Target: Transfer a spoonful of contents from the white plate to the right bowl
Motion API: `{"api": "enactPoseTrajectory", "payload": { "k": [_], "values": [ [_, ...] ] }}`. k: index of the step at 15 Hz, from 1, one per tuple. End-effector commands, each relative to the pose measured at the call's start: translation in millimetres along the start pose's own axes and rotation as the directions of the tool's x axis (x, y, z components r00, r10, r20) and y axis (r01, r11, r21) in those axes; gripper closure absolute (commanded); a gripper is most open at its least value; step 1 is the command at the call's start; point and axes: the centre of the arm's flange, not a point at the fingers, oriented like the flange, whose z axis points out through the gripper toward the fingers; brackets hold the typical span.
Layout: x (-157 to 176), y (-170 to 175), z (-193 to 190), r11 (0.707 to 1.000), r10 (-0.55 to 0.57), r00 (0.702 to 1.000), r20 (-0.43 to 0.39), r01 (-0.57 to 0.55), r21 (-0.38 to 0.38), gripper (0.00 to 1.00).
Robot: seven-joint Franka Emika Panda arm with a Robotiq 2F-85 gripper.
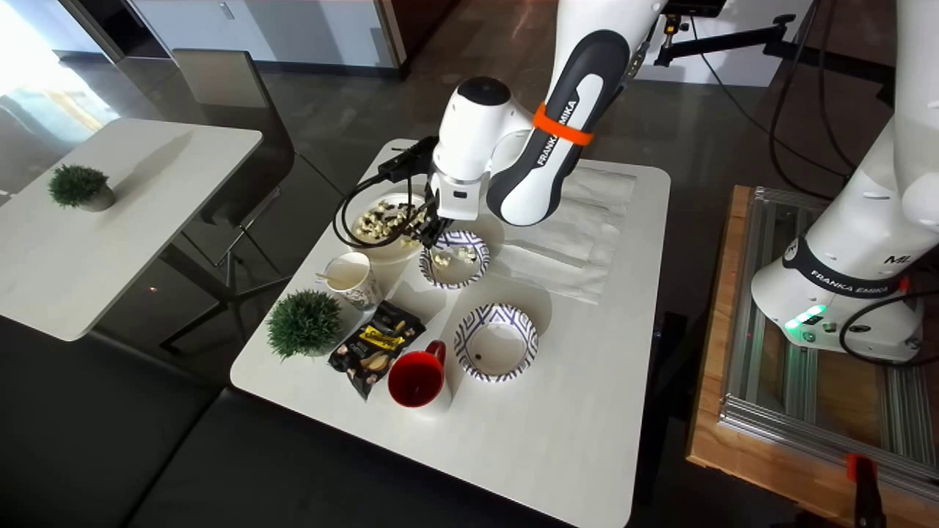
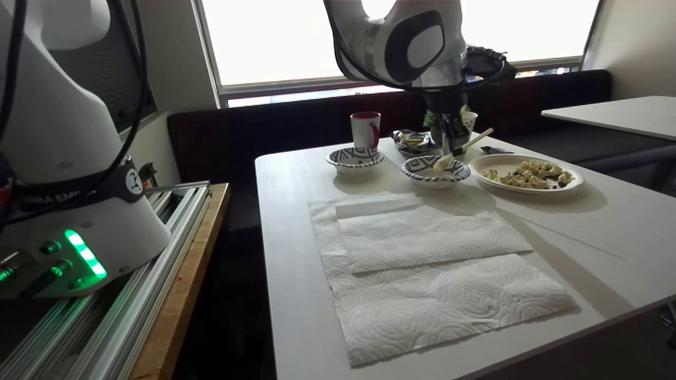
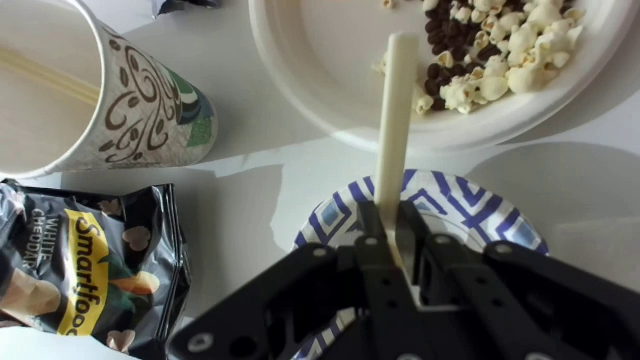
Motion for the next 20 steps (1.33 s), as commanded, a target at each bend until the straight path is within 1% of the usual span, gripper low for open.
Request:
{"api": "enactPoseTrajectory", "payload": {
  "k": [1, 4, 7, 12, 13, 15, 17, 18, 20],
  "values": [
    [13.3, -13.7, -24.7, 0.997, -0.062, 0.997, 0.052, 0.064, -0.035, 0.97],
    [18.5, -18.3, -32.4, 0.993, -0.092, 0.989, 0.112, 0.099, -0.064, 0.97],
    [22.0, -20.0, -38.0, 0.990, -0.106, 0.985, 0.133, 0.117, -0.080, 0.97],
    [24.9, -17.5, -45.3, 0.980, -0.139, 0.970, 0.201, 0.164, -0.111, 0.97],
    [24.3, -16.4, -46.0, 0.980, -0.139, 0.969, 0.204, 0.165, -0.115, 0.97],
    [20.0, -12.0, -47.6, 0.984, -0.113, 0.976, 0.186, 0.136, -0.116, 0.97],
    [21.9, -9.9, -58.3, 0.987, -0.076, 0.990, 0.120, 0.092, -0.134, 0.97],
    [24.8, -7.9, -63.8, 0.989, -0.050, 0.995, 0.087, 0.061, -0.137, 0.97],
    [26.7, -6.0, -84.5, 0.986, 0.044, 0.998, 0.041, -0.037, -0.160, 0.97]
  ]
}}
